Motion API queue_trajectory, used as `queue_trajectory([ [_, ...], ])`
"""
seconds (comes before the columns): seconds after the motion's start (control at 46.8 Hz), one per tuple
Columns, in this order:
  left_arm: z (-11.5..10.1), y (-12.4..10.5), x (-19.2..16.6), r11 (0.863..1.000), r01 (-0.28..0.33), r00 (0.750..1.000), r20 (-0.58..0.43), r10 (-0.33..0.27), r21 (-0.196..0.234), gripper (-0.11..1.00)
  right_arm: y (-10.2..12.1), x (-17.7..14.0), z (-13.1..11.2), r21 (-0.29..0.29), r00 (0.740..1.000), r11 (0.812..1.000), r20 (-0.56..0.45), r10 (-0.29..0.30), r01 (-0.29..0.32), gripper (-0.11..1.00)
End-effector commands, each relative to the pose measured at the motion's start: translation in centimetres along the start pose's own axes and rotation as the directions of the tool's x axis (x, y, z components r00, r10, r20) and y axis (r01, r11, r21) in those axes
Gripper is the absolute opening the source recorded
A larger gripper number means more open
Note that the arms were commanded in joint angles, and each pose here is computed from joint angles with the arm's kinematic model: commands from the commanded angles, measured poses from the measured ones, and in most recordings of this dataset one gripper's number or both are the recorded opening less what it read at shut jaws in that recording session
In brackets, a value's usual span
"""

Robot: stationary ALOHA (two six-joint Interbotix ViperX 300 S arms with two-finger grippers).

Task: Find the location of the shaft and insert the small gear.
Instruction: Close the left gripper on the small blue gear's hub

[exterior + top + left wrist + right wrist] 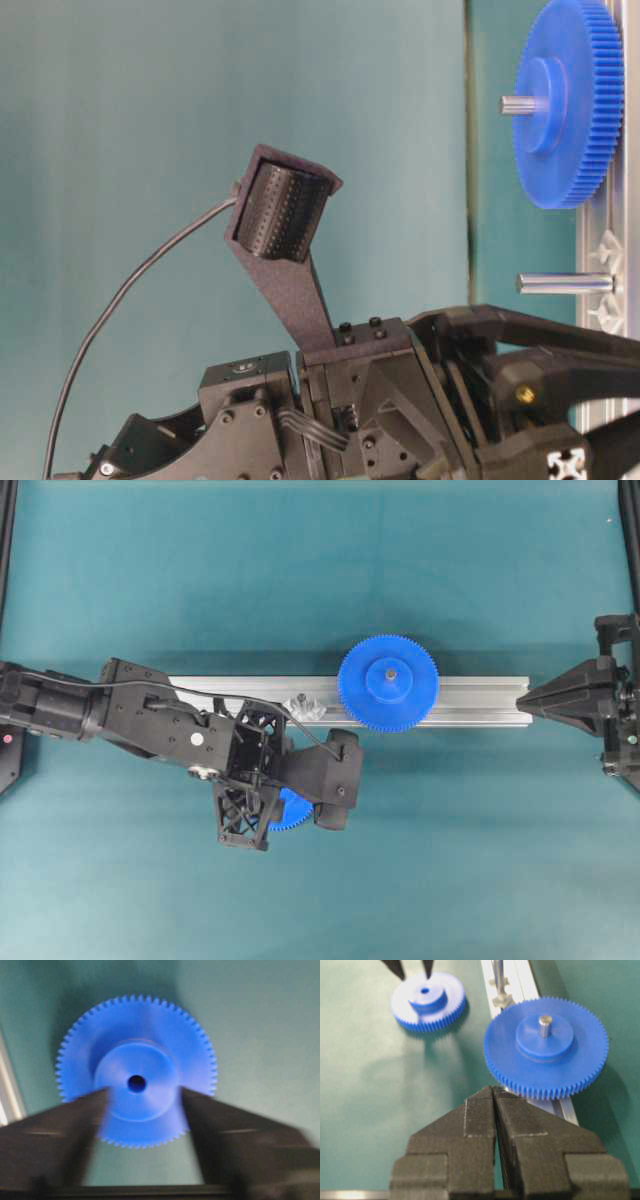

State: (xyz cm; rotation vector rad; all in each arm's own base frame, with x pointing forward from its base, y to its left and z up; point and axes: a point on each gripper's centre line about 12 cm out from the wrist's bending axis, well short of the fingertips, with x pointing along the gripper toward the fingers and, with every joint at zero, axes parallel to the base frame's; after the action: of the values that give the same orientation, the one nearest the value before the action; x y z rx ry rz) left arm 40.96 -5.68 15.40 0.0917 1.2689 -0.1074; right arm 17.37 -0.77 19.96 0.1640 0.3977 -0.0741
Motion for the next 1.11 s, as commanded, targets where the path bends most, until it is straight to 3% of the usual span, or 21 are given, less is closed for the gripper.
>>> queue_trajectory([
  [0.0, 0.4, 0.1, -0.6, 0.999, -0.002, 1.0, 0.021, 0.002, -0.036, 0.76, 0.0, 0.1, 0.3, 0.013, 1.0, 1.0, 0.011, 0.0, 0.0, 0.04],
  [0.064, 0.3, 0.2, -0.4, 0.998, -0.002, 1.0, 0.017, 0.003, -0.068, 0.89, 0.0, 0.1, 0.4, 0.013, 1.0, 1.0, 0.014, 0.0, -0.001, 0.04],
  [0.128, 0.1, 0.2, -0.1, 0.996, -0.003, 1.0, 0.006, 0.003, -0.085, 0.94, 0.0, 0.0, 0.4, 0.013, 1.0, 1.0, 0.015, 0.001, -0.001, 0.04],
  [0.79, 0.9, 1.2, 0.4, 0.993, -0.009, 1.0, 0.012, 0.01, -0.115, 0.93, 0.0, 0.1, 0.4, 0.013, 1.0, 1.0, 0.014, 0.0, -0.001, 0.04],
  [1.089, 1.2, 0.4, 0.6, 0.995, -0.004, 1.0, 0.006, 0.005, -0.099, 0.93, 0.0, 0.0, 0.4, 0.013, 1.0, 1.0, 0.015, 0.001, -0.001, 0.04],
])
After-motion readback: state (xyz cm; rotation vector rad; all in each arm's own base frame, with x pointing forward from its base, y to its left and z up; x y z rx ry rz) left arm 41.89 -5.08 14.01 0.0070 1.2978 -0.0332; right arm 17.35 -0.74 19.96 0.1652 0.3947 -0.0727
